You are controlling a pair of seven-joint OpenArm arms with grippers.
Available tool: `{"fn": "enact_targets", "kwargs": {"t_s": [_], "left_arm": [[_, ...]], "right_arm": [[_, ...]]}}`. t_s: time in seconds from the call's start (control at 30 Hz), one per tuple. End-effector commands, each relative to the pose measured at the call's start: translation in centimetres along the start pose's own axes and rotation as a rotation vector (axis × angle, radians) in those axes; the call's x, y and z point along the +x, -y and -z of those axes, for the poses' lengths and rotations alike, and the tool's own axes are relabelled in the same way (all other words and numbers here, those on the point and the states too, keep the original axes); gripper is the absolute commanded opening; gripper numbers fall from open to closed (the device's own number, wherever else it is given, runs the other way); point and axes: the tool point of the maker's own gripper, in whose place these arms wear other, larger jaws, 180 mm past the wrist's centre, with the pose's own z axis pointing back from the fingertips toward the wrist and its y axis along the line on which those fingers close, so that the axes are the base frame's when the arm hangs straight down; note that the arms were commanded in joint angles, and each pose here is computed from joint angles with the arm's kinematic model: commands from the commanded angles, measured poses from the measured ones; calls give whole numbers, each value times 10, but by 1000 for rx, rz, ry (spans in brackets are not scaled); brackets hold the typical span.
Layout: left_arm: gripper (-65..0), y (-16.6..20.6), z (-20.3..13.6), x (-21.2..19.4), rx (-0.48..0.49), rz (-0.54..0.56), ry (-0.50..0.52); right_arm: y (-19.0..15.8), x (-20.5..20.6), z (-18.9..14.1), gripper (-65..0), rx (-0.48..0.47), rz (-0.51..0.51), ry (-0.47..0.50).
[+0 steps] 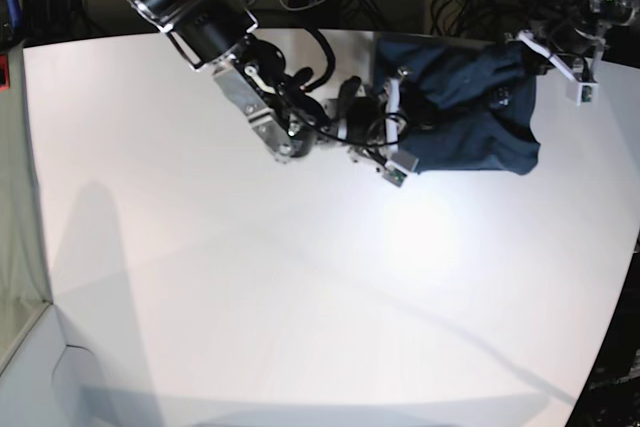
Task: Layout the t-shirt on the table in an organized manner, then fold the t-shirt properly
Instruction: 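Release the shirt with the right gripper and withdraw it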
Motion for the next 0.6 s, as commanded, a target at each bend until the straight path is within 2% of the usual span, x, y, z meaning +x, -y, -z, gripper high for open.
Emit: {"fn": "enact_targets", "kwargs": {"t_s": [0.0, 0.17, 0.2, 0.3, 0.43, 0.57], "left_arm": [[-645, -7, -6, 10, 18, 19, 28], [-641, -9, -6, 21, 25, 25, 49], [-624, -9, -6, 21, 25, 25, 52], [-513, -9, -7, 23, 26, 28, 59], [-325, -7, -11, 32, 34, 47, 83], [-234, -10, -21, 44, 56, 60, 122]], "right_arm": [[-4, 25, 0, -647, 17, -27, 58], [-5, 25, 0, -647, 19, -28, 53], [-5, 25, 0, -647, 19, -31, 54], [-9, 33, -5, -647, 20, -58, 76], [-13, 36, -15, -646, 15, -93, 83], [-7, 46, -34, -647, -28, -83, 129]]}}
